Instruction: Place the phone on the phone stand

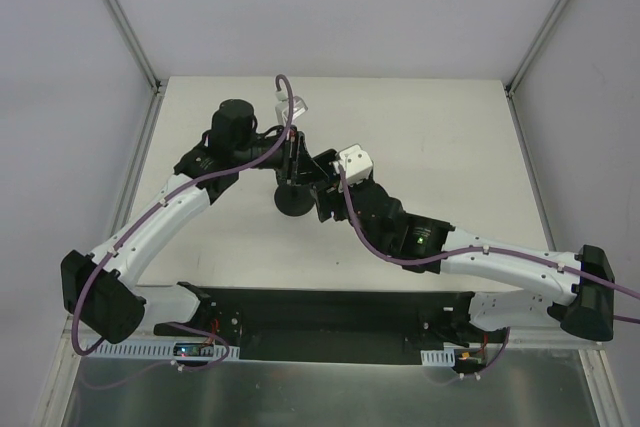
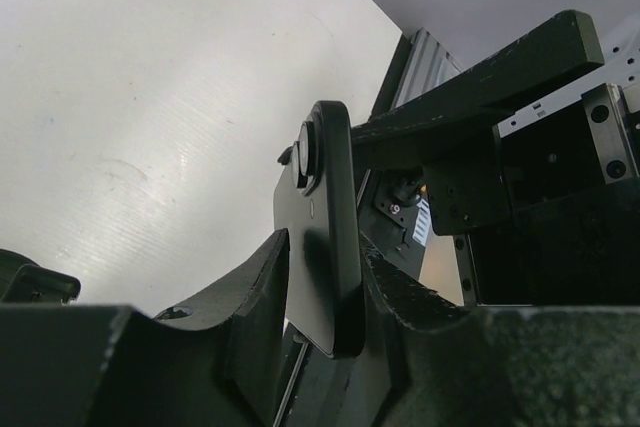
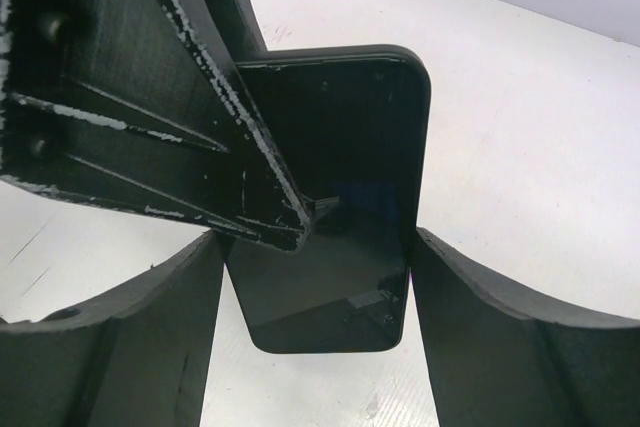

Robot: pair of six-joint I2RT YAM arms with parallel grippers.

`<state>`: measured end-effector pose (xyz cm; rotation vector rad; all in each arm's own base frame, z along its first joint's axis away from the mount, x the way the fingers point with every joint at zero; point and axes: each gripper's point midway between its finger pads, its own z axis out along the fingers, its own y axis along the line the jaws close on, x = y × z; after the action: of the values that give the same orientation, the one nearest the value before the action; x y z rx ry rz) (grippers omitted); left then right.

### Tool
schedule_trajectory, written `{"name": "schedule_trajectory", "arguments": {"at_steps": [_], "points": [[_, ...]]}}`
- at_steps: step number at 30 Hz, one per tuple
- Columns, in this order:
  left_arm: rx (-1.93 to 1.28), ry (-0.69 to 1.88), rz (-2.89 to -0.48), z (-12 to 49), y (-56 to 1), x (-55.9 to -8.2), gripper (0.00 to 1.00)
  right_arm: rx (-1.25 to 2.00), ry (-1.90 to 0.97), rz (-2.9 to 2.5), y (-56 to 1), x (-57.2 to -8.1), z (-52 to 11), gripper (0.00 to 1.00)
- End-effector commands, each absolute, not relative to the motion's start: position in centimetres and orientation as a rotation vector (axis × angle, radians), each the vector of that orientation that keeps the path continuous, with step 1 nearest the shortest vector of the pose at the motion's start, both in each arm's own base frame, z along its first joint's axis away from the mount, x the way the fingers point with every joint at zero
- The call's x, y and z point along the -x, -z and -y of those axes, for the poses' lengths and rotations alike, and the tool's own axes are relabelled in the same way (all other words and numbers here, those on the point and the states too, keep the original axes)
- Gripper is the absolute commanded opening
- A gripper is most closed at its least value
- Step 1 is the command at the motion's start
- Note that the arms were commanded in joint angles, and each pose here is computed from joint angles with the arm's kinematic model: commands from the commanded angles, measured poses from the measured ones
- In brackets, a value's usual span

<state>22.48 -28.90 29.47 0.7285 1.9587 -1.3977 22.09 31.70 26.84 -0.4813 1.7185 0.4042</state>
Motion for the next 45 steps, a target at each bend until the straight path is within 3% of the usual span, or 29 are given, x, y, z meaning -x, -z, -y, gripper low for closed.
{"name": "schedule_trajectory", "arguments": {"at_steps": [1,4,9,10,11,13,16,17,18,20,28,34,38,43,45], "points": [[-0.758,1.338,-1.876,28.7,-31.1,-22.7,0.27,0.384,-0.551,-1.615,-32.2,-21.8,-32.7,0.01],[-0.743,1.311,-1.875,28.5,-31.2,-22.9,0.27,0.391,-0.551,-1.623,-31.8,-21.8,-32.9,0.01],[-0.737,1.291,-1.861,28.3,-31.5,-23.0,0.16,0.392,-0.554,-1.629,-31.5,-21.8,-32.9,0.01],[-0.742,1.29,-1.854,28.3,-31.6,-22.9,0.13,0.393,-0.556,-1.628,-31.5,-21.7,-32.9,0.01],[-0.741,1.286,-1.85,28.2,-31.7,-22.8,0.0,0.391,-0.558,-1.631,-31.4,-21.7,-32.9,0.01],[-0.716,1.244,-1.851,27.9,-31.6,-23.4,0.0,0.407,-0.573,-1.634,-31.3,-21.5,-33.1,0.01],[-0.591,1.065,-1.861,26.1,-31.3,-25.4,0.0,0.456,-0.562,-1.647,-30.6,-21.2,-33.2,0.46],[-0.565,1.02,-1.846,25.4,-31.6,-25.5,0.0,0.464,-0.539,-1.659,-30.4,-21.3,-32.9,0.76],[-0.561,0.981,-1.83,24.9,-31.8,-25.6,0.0,0.477,-0.487,-1.684,-29.6,-21.5,-32.2,0.89],[-0.528,0.912,-1.793,23.7,-32.6,-25.8,0.0,0.477,-0.452,-1.694,-29.5,-21.5,-31.3,1.0],[-0.5,0.78,-1.708,21.4,-34.5,-25.7,0.0,0.356,-0.53,-1.843,-28.1,-25.0,-27.2,0.96],[-0.664,0.856,-1.641,22.1,-36.8,-22.7,0.0,0.506,-0.723,-2.009,-26.2,-24.9,-28.9,0.98],[-0.806,0.882,-1.531,21.8,-37.2,-19.3,0.0,0.624,-0.777,-2.038,-25.2,-24.8,-31.0,0.83],[-0.783,0.732,-1.482,19.7,-37.5,-19.6,0.0,0.6,-0.812,-2.094,-24.2,-25.9,-33.2,0.73],[-0.75,0.66,-1.477,18.7,-37.5,-20.0,0.0,0.572,-0.765,-2.112,-23.7,-27.3,-33.8,0.63]]}}
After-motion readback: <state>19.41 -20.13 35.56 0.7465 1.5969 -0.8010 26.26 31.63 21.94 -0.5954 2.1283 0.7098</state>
